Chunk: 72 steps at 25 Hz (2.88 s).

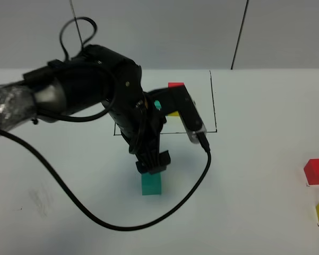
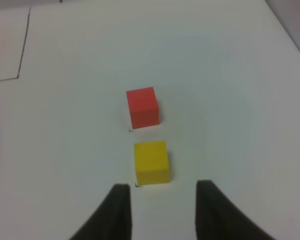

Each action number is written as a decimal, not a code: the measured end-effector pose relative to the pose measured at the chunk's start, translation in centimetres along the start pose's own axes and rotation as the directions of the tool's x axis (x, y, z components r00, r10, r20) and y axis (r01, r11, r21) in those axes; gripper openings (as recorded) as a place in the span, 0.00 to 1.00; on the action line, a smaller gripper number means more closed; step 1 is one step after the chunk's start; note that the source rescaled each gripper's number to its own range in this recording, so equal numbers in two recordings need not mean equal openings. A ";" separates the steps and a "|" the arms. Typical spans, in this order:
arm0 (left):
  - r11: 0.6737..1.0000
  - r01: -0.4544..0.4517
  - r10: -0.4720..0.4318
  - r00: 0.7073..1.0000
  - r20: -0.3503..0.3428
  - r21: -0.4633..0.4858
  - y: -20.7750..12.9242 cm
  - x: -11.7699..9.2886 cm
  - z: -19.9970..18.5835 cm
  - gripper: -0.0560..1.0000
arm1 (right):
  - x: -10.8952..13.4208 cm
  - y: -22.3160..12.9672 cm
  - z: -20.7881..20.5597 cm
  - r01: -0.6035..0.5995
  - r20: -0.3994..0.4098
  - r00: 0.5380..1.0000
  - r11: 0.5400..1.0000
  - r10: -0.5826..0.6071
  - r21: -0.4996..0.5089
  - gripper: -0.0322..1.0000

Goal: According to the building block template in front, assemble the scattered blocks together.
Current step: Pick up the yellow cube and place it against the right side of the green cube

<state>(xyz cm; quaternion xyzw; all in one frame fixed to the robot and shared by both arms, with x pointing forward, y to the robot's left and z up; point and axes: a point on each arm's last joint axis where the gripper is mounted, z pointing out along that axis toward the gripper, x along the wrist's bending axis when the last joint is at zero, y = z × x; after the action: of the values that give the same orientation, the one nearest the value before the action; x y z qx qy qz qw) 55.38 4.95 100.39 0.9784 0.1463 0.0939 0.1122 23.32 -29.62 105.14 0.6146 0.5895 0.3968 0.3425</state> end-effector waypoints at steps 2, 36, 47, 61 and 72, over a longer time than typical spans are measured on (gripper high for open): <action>0.994 0.100 -0.102 0.993 -0.067 -0.035 -0.2 0.2 -3.0 1.00 | 0.0 0.0 0.0 0.000 0.000 1.000 1.000 0.000 0.000 0.03; 0.458 0.526 -0.803 0.590 -0.080 -0.717 -28.5 -17.0 -30.4 0.67 | 0.0 0.0 0.0 -0.003 0.000 1.000 1.000 0.003 0.000 0.03; 0.470 0.627 -0.812 0.583 -0.026 -0.622 -28.6 -20.2 -24.4 0.62 | 0.0 0.0 0.0 -0.004 0.000 1.000 1.000 0.004 0.000 0.03; 0.374 0.575 -0.902 0.408 -0.142 -0.727 -31.5 -23.6 -19.4 0.61 | 0.0 0.0 0.0 -0.004 0.000 1.000 1.000 0.004 0.000 0.03; 0.360 0.641 -0.918 0.372 -0.135 -0.678 -31.6 -22.2 -15.9 0.61 | 0.0 0.0 0.0 -0.004 0.000 1.000 1.000 0.004 0.000 0.03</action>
<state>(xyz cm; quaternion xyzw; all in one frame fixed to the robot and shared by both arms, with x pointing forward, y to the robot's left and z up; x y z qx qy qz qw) 22.69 30.61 104.46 0.6391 0.6052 0.3090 0.3603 23.32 -29.62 105.14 0.6159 0.5882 0.3976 0.3417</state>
